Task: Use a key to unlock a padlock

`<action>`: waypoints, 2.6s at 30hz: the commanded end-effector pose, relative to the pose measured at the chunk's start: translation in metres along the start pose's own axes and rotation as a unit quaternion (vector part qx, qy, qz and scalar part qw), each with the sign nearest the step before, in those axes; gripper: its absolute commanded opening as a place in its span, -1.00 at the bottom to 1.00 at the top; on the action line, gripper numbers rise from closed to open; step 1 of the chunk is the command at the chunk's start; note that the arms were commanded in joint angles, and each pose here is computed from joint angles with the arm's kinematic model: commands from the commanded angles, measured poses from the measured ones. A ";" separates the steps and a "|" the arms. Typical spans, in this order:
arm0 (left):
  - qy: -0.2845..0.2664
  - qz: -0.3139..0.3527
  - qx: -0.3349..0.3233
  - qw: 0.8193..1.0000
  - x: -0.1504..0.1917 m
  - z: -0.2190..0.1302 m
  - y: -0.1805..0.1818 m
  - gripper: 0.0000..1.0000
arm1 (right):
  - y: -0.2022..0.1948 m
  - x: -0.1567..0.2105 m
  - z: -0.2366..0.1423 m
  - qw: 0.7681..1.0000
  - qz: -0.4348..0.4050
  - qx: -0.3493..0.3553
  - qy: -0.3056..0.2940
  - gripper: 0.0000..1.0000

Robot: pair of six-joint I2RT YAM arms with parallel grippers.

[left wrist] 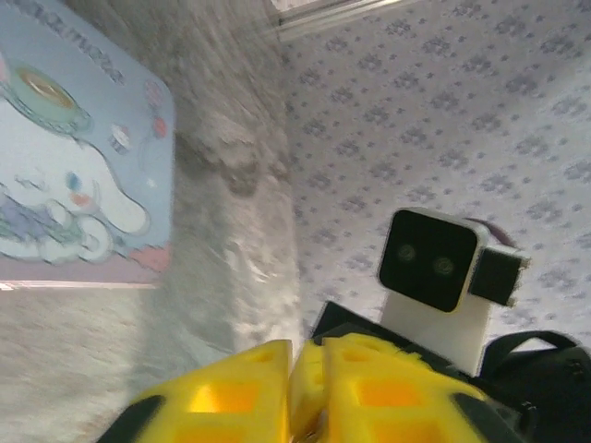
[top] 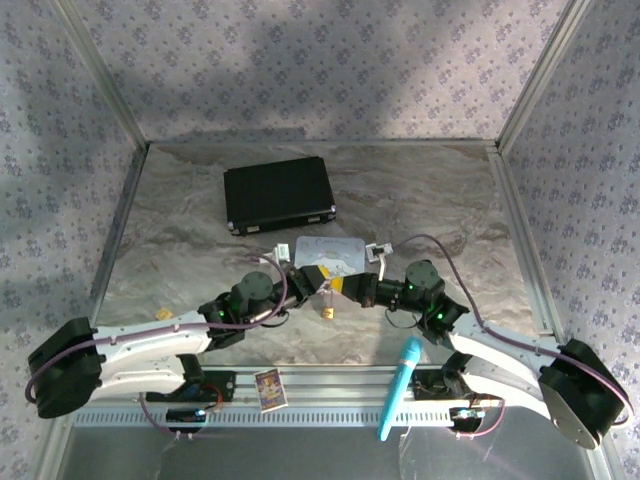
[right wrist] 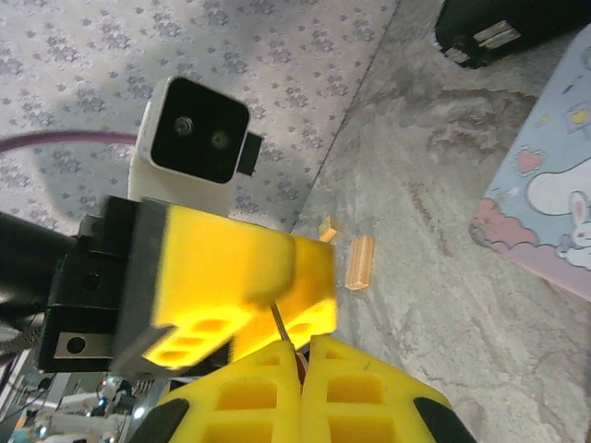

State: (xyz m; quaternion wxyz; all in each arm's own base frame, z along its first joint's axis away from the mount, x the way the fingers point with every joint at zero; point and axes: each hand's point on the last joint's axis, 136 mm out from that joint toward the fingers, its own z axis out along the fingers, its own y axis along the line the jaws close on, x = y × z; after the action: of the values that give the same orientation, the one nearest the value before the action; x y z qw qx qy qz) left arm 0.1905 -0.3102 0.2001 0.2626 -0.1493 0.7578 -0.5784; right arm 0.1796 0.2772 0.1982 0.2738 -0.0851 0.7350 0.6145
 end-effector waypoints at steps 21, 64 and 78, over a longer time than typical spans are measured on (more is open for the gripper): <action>0.083 0.276 -0.246 0.925 -0.018 -0.014 0.054 1.00 | -0.098 -0.012 -0.037 0.953 -0.026 0.297 0.052 -1.00; 0.173 0.291 -0.244 0.909 0.020 0.045 0.104 0.14 | -0.091 0.046 -0.050 0.949 0.043 0.288 0.120 -1.00; 0.193 0.265 -0.278 0.903 0.027 0.054 0.140 0.11 | -0.107 0.050 -0.061 0.944 0.062 0.305 0.108 -1.00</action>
State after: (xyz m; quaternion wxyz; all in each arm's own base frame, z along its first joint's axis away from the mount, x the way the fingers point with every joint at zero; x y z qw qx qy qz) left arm 0.2064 -0.3169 0.0410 0.2010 0.0995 0.9421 -0.2492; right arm 0.1719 0.2076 0.0958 0.1788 -0.0288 0.9127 0.3663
